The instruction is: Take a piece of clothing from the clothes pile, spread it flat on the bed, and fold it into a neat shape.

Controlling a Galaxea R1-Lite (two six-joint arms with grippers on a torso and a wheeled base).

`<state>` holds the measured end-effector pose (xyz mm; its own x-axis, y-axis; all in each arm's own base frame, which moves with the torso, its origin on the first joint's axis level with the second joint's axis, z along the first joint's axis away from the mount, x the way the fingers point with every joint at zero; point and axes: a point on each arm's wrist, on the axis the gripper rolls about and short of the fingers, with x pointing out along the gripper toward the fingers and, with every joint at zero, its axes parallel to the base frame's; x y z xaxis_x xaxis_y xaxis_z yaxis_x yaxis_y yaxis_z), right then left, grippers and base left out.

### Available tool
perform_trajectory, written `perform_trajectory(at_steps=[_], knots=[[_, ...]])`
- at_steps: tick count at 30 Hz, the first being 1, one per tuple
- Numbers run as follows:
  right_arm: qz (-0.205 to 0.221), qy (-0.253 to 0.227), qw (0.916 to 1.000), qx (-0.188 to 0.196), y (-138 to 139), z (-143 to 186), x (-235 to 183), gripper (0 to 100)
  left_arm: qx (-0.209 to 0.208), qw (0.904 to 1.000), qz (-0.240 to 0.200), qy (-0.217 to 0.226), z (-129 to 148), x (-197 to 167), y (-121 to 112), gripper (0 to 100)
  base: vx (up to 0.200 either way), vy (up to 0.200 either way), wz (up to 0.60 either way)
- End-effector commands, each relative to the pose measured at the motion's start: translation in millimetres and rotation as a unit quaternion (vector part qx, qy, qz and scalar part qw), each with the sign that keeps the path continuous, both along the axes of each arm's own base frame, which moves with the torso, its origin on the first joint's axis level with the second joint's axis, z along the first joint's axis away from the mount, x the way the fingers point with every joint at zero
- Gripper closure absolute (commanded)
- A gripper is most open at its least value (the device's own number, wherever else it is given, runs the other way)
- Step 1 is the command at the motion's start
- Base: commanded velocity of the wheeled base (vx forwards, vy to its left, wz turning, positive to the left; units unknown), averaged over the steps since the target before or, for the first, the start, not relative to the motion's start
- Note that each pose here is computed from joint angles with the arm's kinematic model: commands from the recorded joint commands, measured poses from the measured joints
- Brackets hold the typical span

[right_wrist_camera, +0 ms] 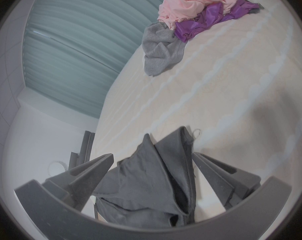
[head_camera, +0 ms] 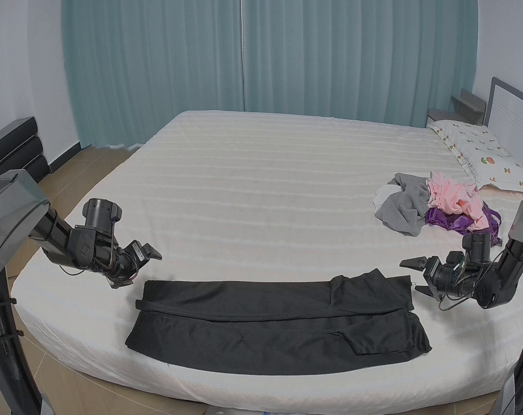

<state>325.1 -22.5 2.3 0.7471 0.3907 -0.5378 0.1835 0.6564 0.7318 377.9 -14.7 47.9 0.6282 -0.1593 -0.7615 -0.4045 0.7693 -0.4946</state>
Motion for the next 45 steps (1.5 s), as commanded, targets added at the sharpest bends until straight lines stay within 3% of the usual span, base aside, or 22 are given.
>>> perform_trajectory(at_steps=[1, 7, 8, 13, 18, 24, 31, 37, 38, 45], knots=[[-0.014, 0.006, 0.9998, 0.011, -2, -14, 3, 0, 0.001, 0.9996, -0.01, 0.026, -26, 9, -9, 0, 0.0, 0.0, 0.0], [-0.019, -0.001, 0.9998, 0.011, -4, -15, -4, 0, 0.003, 0.9995, -0.01, 0.031, -37, 17, -11, 0, 0.0, 0.0, 0.0], [-0.02, 0.002, 0.9997, 0.011, -4, -16, -4, 0, 0.003, 0.9995, -0.009, 0.03, -37, 17, -11, 100, 0.0, 0.0, 0.0], [-0.02, 0.005, 0.9997, 0.01, -5, -19, -5, 0, 0.0, 0.9996, 0.008, 0.027, -35, 20, -9, 100, 0.0, 0.0, 0.0], [-0.021, 0.008, 0.9997, 0.01, -5, -19, -7, 0, -0.018, 0.9983, 0.055, 0.007, -31, 25, -3, 100, 0.0, 0.0, 0.0], [-0.023, 0.011, 0.9996, 0.009, -5, -20, -9, 0, 0.001, 0.9962, 0.087, 0.004, -32, 26, 7, 100, 0.0, 0.0, 0.0], [-0.034, -0.001, 0.9994, 0.001, -6, -24, -10, 0, -0.007, 0.996, 0.089, 0.004, -34, 23, 8, 100, 0.0, 0.0, 0.0], [-0.033, -0.002, 0.9994, 0.001, -6, -26, -13, 0, -0.056, 0.9967, 0.058, 0.011, -31, 18, 9, 100, 0.0, 0.0, 0.0], [-0.033, -0.002, 0.9994, 0.001, -6, -26, -13, 0, -0.056, 0.9967, 0.058, 0.011, -31, 18, 9, 0, 0.0, 0.0, 0.0], [-0.033, -0.001, 0.9994, 0.003, -6, -26, -14, 0, -0.094, 0.9951, 0.03, 0.007, -30, 19, 15, 0, 0.0, 0.0, 0.0]])
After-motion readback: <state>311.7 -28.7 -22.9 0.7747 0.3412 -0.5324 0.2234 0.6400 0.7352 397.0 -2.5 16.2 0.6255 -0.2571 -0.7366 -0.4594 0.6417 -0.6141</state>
